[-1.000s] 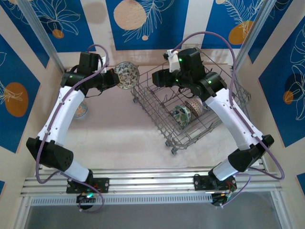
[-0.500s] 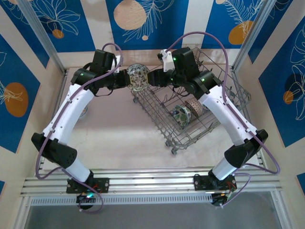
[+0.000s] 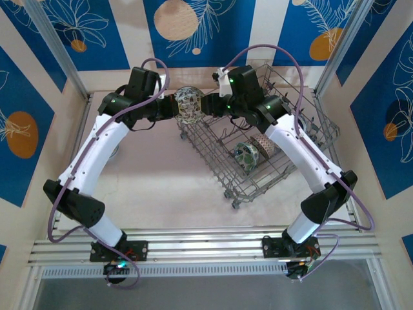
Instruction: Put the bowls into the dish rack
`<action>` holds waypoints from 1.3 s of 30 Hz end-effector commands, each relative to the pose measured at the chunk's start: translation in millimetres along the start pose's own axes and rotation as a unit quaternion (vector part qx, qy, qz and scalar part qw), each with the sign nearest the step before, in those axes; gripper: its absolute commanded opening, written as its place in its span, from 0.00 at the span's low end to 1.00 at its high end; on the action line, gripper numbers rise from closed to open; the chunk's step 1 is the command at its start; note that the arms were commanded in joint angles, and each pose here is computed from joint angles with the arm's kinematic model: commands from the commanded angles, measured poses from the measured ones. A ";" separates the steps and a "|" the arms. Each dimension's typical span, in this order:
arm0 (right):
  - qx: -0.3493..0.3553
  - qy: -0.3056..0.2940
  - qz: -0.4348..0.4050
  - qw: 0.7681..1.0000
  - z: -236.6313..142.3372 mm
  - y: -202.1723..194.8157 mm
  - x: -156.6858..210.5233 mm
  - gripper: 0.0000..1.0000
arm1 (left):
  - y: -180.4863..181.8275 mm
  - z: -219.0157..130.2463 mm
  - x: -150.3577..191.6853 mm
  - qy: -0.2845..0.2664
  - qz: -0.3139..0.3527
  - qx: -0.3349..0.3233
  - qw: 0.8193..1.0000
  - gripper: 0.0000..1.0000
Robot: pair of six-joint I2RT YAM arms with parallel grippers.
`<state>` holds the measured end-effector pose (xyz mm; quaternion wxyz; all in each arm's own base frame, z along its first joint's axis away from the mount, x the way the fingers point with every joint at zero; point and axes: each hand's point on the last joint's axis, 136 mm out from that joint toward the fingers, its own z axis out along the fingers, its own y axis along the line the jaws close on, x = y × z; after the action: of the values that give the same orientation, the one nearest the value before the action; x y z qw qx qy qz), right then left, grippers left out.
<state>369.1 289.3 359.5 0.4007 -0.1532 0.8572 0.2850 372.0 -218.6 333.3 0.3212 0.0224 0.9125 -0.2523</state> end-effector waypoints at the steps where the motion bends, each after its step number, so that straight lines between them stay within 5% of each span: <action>1: 0.013 -0.004 0.006 1.000 2.7 -5.3 0.6 0.28 | -18.1 -17.4 -14.8 -0.035 0.013 0.021 0.999 0.00; 17: 0.041 -0.003 -0.021 0.999 5.8 -5.4 4.2 0.04 | -31.3 -10.8 -8.1 -0.022 0.015 0.041 0.999 0.01; 30: 0.036 -0.027 0.014 0.999 -4.5 -9.5 -8.8 0.00 | -27.4 -10.0 -6.8 -0.024 0.017 0.031 0.999 0.26; 39: 0.047 -0.039 0.028 0.998 -9.4 -17.0 -15.3 0.00 | -29.1 -22.5 -24.5 -0.065 0.014 0.031 0.997 0.53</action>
<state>380.2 271.6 349.1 0.4098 -0.1125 0.8731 0.2389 373.0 -232.7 342.4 0.3394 0.0303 0.9023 -0.2639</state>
